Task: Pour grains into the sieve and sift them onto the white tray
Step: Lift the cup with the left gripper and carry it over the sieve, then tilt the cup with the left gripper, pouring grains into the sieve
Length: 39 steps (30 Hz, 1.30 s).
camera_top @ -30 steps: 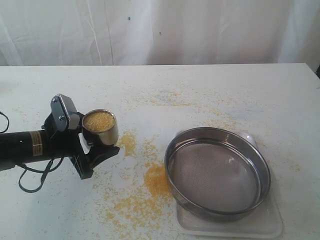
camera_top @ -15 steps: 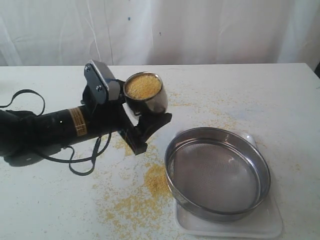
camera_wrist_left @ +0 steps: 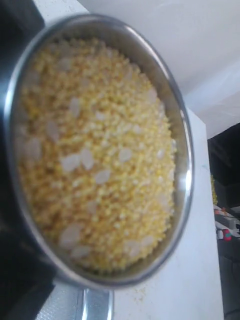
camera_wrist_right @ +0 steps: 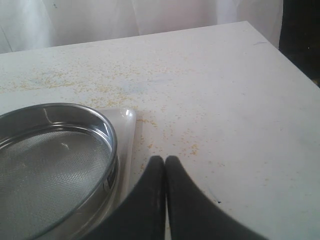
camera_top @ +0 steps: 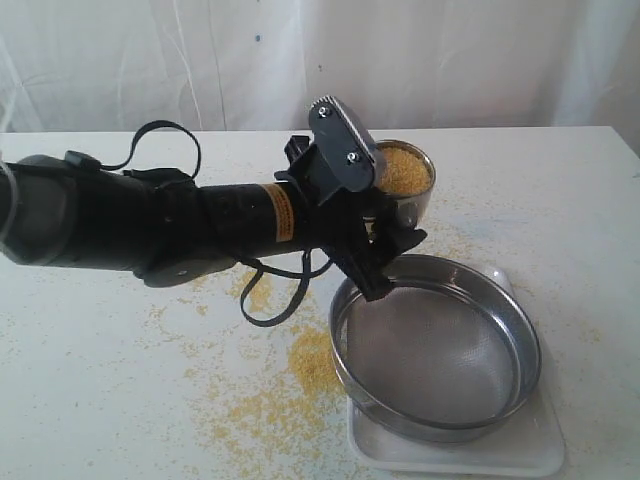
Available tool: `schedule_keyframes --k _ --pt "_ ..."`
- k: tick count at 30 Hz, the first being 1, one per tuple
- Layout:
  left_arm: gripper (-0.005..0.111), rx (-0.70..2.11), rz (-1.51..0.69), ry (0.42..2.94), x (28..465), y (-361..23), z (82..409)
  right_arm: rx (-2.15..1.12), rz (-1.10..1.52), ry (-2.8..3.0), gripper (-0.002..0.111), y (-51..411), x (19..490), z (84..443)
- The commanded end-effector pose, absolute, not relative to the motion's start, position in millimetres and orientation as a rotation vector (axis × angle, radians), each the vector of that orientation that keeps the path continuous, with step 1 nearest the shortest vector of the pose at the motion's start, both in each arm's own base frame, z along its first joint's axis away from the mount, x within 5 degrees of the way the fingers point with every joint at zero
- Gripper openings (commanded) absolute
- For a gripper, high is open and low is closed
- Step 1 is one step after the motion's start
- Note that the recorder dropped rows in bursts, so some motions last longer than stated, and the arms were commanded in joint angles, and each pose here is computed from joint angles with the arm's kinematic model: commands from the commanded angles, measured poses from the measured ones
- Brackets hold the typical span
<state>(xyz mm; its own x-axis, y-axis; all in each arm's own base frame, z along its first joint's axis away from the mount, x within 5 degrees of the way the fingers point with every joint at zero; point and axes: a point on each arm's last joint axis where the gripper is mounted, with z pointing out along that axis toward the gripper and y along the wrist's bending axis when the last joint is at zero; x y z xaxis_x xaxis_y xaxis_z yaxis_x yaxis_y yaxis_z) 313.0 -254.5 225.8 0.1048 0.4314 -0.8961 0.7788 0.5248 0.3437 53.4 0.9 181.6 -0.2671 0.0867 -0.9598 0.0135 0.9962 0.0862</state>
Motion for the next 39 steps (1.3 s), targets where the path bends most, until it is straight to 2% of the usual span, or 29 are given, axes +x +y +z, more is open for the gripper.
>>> schedule_keyframes --k 1,7,19,31,39 --pt "0.0 1.123 -0.313 1.494 319 -263 225 0.072 0.07 1.833 0.0 1 53 182" --pt "0.0 1.224 -0.197 1.514 326 -264 213 0.072 0.07 1.833 0.0 1 53 182" --pt "0.0 1.569 0.054 1.311 309 -284 209 0.072 0.07 1.833 0.0 1 53 182" --pt "0.0 1.586 0.071 1.324 309 -284 207 0.072 0.07 1.833 0.0 1 53 182" --pt "0.0 1.656 0.137 1.242 310 -284 207 0.072 0.07 1.833 0.0 1 53 182"
